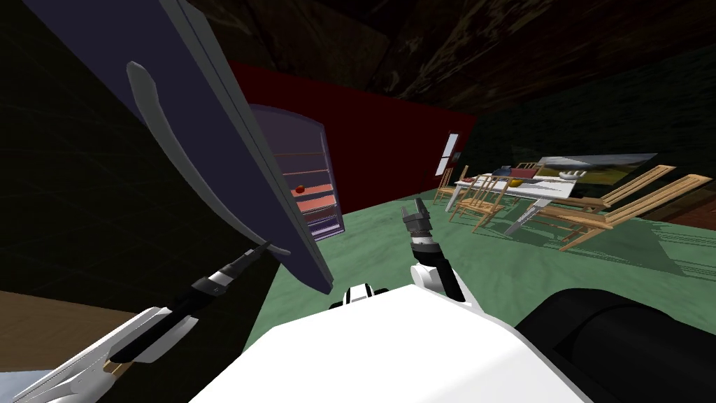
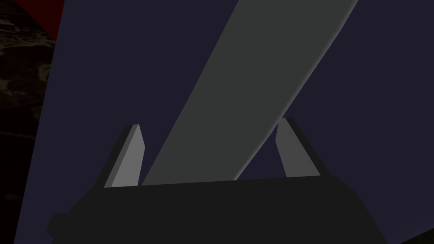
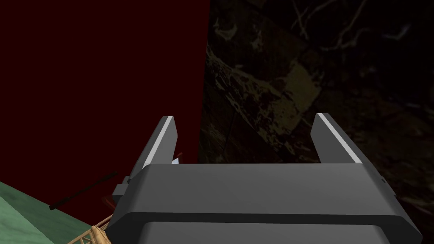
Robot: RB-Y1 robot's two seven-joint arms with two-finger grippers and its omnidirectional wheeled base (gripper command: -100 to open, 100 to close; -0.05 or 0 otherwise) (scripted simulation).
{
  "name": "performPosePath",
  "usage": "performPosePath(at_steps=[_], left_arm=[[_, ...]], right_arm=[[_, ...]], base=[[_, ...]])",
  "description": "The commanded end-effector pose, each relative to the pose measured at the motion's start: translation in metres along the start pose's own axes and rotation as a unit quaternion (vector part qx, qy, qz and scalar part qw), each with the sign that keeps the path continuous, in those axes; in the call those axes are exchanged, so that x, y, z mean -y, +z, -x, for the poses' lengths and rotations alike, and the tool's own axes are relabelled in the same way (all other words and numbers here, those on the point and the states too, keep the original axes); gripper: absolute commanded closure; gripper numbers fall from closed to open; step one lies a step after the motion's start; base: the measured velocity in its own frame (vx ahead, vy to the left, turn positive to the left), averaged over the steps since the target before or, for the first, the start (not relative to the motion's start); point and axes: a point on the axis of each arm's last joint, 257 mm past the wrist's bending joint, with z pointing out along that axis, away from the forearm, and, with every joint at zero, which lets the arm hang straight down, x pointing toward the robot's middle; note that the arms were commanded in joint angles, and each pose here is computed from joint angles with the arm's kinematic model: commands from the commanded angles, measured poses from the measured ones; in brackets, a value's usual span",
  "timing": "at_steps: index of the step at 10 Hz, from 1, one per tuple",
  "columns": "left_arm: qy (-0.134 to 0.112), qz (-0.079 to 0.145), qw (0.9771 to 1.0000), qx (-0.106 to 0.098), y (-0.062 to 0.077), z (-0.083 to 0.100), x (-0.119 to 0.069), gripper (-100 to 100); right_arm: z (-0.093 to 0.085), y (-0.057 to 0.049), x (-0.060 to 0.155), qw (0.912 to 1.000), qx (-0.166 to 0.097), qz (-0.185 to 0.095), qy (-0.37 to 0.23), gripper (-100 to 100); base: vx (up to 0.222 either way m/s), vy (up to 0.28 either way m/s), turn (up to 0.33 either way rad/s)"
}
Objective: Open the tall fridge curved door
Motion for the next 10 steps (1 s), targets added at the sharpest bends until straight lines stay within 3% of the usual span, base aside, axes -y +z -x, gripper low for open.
performPosePath(at_steps=[1, 4, 6, 7, 8, 9, 10], left_arm=[[0.000, -0.033, 0.9993, -0.016, 0.000, -0.011, 0.019, 100], [0.000, -0.052, 0.9982, -0.029, -0.001, -0.018, 0.032, 100], [-0.003, -0.091, 0.9944, -0.053, -0.005, -0.034, 0.057, 100], [-0.003, -0.091, 0.9944, -0.053, -0.005, -0.034, 0.057, 100], [-0.006, -0.110, 0.9918, -0.065, -0.008, -0.042, 0.069, 100], [-0.006, -0.110, 0.9918, -0.065, -0.008, -0.042, 0.069, 100], [-0.009, -0.129, 0.9886, -0.077, -0.011, -0.050, 0.082, 100]], right_arm=[[0.000, 0.000, 0.000, 1.0000, 0.000, 0.000, 0.000, 0], [0.000, 0.000, 0.000, 1.0000, 0.000, 0.000, 0.000, 0], [0.000, 0.000, 0.000, 1.0000, 0.000, 0.000, 0.000, 0], [0.000, 0.000, 0.000, 1.0000, 0.000, 0.000, 0.000, 0], [0.000, 0.000, 0.000, 1.0000, 0.000, 0.000, 0.000, 0], [0.000, 0.000, 0.000, 1.0000, 0.000, 0.000, 0.000, 0], [0.000, 0.000, 0.000, 1.0000, 0.000, 0.000, 0.000, 0]], base=[[-0.083, 0.244, 0.035], [-0.067, 0.222, 0.030], [-0.090, 0.244, 0.043], [-0.079, 0.256, 0.021], [-0.023, 0.261, 0.038], [-0.025, 0.207, 0.036], [-0.066, 0.207, 0.031]])
